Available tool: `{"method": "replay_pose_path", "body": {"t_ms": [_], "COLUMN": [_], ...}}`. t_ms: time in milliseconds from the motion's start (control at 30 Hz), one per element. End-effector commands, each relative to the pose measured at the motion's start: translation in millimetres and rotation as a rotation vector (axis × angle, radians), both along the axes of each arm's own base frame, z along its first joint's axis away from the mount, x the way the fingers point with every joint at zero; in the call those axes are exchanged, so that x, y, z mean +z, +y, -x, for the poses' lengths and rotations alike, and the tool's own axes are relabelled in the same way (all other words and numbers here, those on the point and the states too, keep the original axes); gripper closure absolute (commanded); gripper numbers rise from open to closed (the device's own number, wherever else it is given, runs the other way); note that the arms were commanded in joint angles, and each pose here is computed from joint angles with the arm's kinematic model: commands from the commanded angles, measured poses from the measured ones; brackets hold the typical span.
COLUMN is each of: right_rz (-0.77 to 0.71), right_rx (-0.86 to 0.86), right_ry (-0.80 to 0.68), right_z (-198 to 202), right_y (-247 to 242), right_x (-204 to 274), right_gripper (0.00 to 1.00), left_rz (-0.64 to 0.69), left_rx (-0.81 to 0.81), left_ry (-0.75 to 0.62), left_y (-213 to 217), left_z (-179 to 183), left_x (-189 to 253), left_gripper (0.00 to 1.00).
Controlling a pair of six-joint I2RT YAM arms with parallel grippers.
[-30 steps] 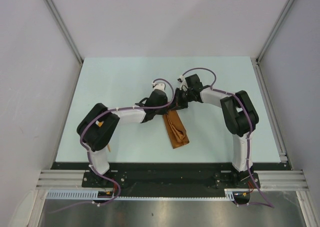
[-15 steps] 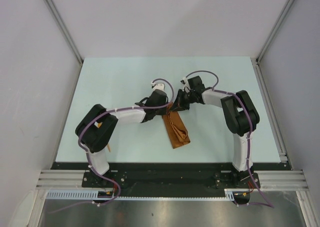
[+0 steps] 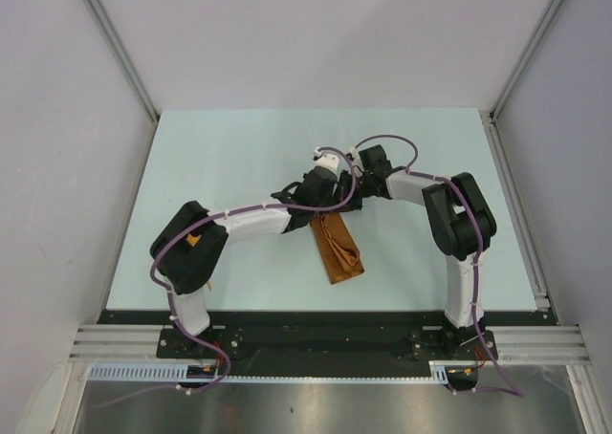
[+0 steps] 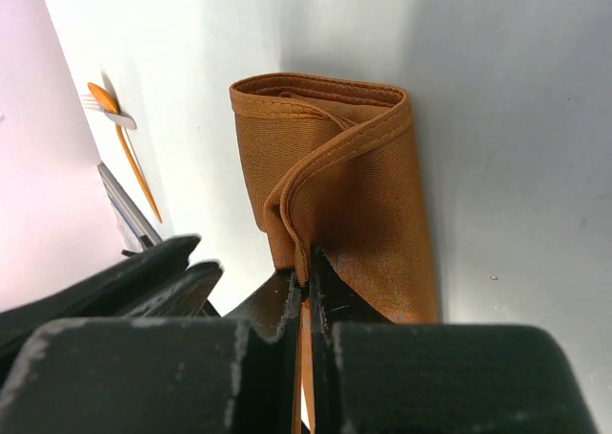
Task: Fold the napkin into a case and place the utensils inside
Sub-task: Grasp the top corner of the smaller rectangle folded napkin from the folded napkin.
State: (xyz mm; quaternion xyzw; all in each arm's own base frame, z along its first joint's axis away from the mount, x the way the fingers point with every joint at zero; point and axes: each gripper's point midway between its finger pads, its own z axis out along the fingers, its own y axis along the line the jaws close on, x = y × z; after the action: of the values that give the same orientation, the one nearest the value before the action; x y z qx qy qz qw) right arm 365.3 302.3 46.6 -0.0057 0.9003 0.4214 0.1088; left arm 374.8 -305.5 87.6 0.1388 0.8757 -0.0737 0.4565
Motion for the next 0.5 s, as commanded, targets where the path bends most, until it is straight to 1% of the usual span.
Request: {"method": "replay_pose_path", "body": {"t_ms": [0, 100, 200, 267, 467], "right_rz": [-0.031, -0.034, -0.033, -0.035, -0.037], "right_rx": [0.019, 0.02, 0.017, 0.019, 0.021], "right_ry": [-0.018, -0.015, -0.016, -0.017, -0.019], "right_z": [0.3, 1.2, 1.1, 1.1, 1.9], "right_y": [2.5, 2.5, 1.6, 2.6, 3.8], "right_x": [9.7, 9.1, 8.7, 8.7, 9.2], "right_gripper": [1.0, 1.0, 1.0, 1.0, 1.0], "left_rz": [-0.119, -0.154, -0.176, -0.201, -0.267], "left_rx": [-0.047, -0.084, -0.122, -0.133, -0.142], "left_ry": [0.003, 0.015, 0.029, 0.018, -0.01], "left_y": [5.5, 5.4, 2.7, 1.8, -0.8], "left_z": [-3.2, -0.8, 2.5, 3.7, 3.1], "left_x": [-6.7, -12.8, -19.1, -20.3, -21.9], "left_gripper": [0.83, 0.83, 0.8, 0.77, 0.73]}}
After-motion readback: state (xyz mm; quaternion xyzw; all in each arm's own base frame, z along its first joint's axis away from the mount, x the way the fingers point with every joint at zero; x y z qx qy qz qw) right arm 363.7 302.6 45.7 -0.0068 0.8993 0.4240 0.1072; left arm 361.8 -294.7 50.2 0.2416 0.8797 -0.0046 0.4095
